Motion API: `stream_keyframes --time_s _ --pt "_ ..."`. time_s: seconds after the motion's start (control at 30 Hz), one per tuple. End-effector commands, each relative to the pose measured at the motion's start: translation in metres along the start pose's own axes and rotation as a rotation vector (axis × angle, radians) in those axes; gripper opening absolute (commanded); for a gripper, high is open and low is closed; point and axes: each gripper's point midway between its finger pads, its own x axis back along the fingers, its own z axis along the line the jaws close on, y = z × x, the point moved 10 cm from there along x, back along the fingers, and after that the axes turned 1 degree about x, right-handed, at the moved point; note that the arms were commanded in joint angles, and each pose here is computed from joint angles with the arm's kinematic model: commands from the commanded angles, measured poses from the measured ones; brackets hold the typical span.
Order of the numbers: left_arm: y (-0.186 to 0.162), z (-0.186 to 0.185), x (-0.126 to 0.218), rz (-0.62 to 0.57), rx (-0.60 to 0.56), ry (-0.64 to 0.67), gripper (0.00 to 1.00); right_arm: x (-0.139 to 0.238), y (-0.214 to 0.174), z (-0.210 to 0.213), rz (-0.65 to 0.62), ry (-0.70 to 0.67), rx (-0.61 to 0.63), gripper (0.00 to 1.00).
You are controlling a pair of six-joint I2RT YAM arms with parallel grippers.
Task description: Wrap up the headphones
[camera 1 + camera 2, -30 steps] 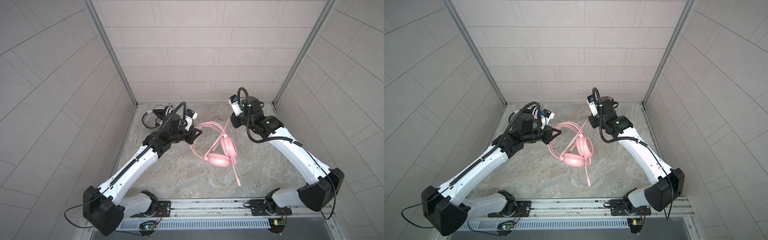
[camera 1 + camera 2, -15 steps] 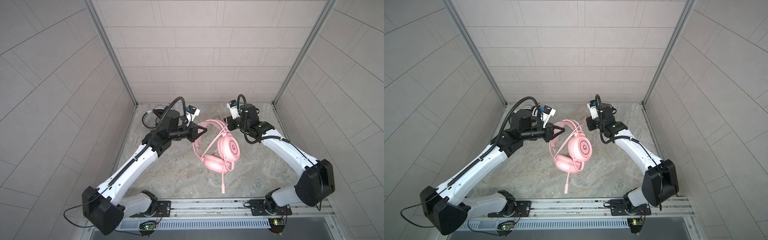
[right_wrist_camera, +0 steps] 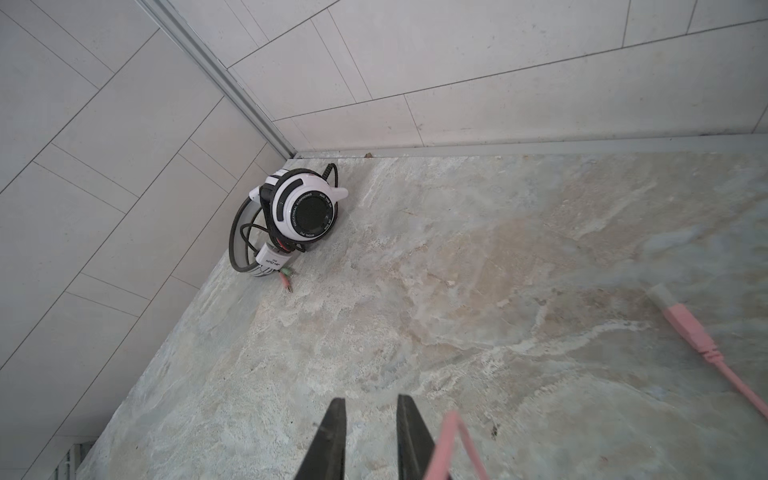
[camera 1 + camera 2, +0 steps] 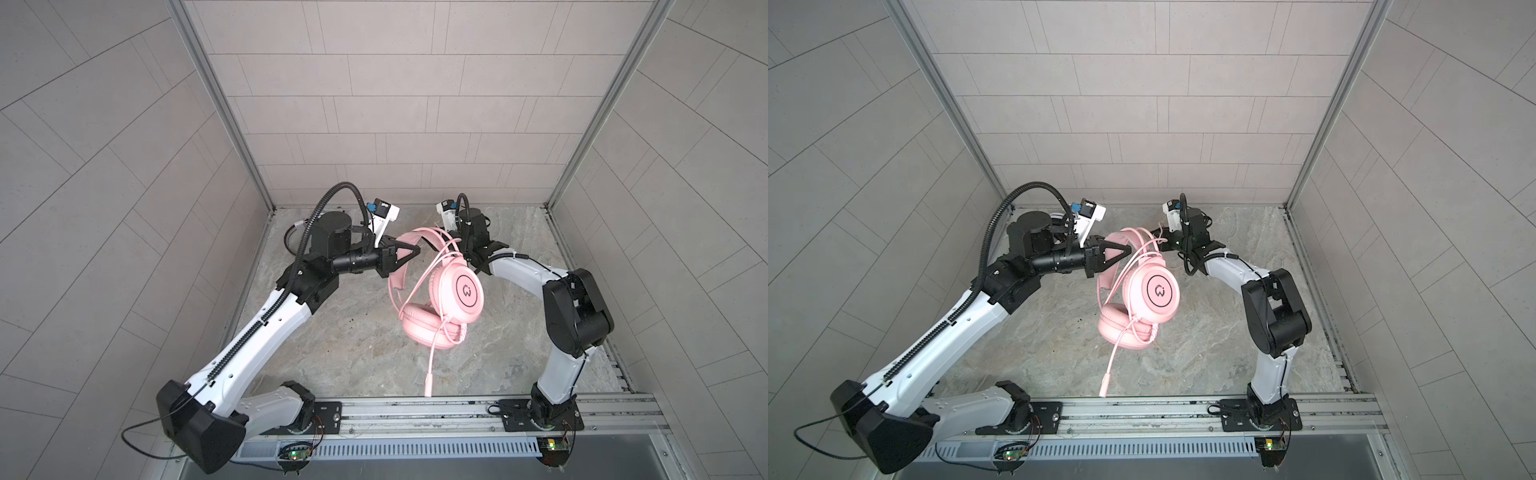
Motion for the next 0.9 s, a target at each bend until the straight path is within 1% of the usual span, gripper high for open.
stream_keyframes --time_s 0.0,0.1,0.23,0.33,0.4,0.57,0.6,0.7,0.87 --pt "0.028 -0.03 0.019 -0.095 -0.051 -0.076 0.0 -0.011 0.006 -0.001 -0.048 0.051 -0.031 0.23" --pt "0.032 -0.03 0.023 -0.105 -0.042 -0.045 0.0 -0.015 -0.002 -0.006 -0.028 0.05 -0.043 0.22" --pt "0.04 -0.023 0.031 -0.142 -0.012 0.01 0.0 -0.009 -0.012 -0.007 -0.008 0.04 -0.036 0.19" --pt "0.046 -0.017 0.037 -0.18 0.017 0.03 0.0 -0.002 -0.016 -0.006 0.007 0.024 -0.014 0.1" --pt "0.051 -0.013 0.041 -0.21 0.033 0.029 0.0 -0.001 -0.02 -0.008 0.024 0.018 -0.004 0.03" --pt "0.066 -0.005 0.05 -0.291 0.079 0.027 0.0 -0.005 -0.034 -0.013 0.055 0.044 -0.025 0.0" --pt "0.068 -0.003 0.051 -0.299 0.09 0.028 0.0 -0.006 -0.037 -0.014 0.056 0.046 -0.03 0.02" --pt "0.073 -0.006 0.051 -0.295 0.085 0.001 0.0 -0.008 -0.041 -0.015 0.057 0.073 -0.032 0.16" --pt "0.075 -0.004 0.051 -0.288 0.09 0.01 0.0 -0.005 -0.05 -0.012 0.056 0.153 -0.03 0.35"
